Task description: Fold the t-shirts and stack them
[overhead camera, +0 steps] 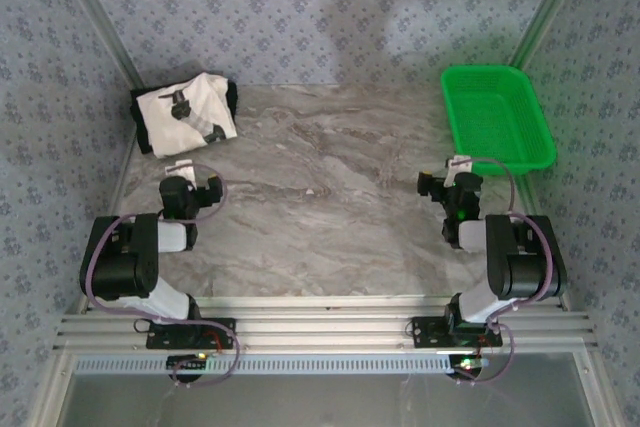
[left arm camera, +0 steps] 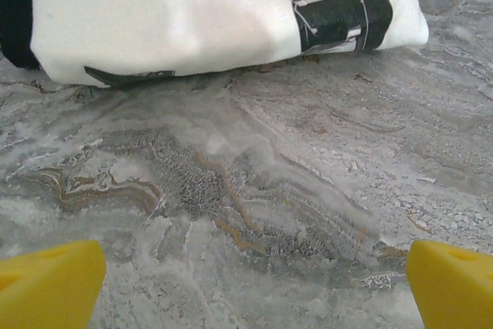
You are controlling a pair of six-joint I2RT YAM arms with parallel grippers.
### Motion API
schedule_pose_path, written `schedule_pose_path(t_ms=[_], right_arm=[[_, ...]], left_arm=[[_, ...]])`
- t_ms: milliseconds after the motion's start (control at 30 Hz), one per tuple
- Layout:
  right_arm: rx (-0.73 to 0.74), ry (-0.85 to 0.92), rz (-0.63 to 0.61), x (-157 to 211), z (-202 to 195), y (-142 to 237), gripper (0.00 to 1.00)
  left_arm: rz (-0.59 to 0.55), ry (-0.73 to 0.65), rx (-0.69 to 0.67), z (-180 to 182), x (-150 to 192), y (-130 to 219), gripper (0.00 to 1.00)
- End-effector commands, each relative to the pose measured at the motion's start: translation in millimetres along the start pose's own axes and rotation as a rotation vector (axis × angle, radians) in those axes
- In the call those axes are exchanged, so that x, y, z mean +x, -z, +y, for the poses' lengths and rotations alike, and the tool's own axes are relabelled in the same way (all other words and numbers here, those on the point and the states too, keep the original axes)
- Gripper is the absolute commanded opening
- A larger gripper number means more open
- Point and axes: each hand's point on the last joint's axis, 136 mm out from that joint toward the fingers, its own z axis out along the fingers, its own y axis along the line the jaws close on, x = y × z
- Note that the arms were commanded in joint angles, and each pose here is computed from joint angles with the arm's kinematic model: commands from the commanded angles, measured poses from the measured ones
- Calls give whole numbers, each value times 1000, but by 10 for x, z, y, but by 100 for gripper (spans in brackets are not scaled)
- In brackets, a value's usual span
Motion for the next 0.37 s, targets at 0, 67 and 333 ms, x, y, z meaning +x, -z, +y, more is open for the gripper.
schedule_pose_path(t_ms=[0,67,333], right_arm=[[-5,35,9,-23,13,1,100],[-13,37,14,-7,24,-4,100],[-38,28,0,0,31,7,100]], left_arm=[[-51,-26,15,-66,-183,-6,99],[-54,-27,13,-67,-190,-7,100],[-49,-31,13,-74,-182,-6,100]])
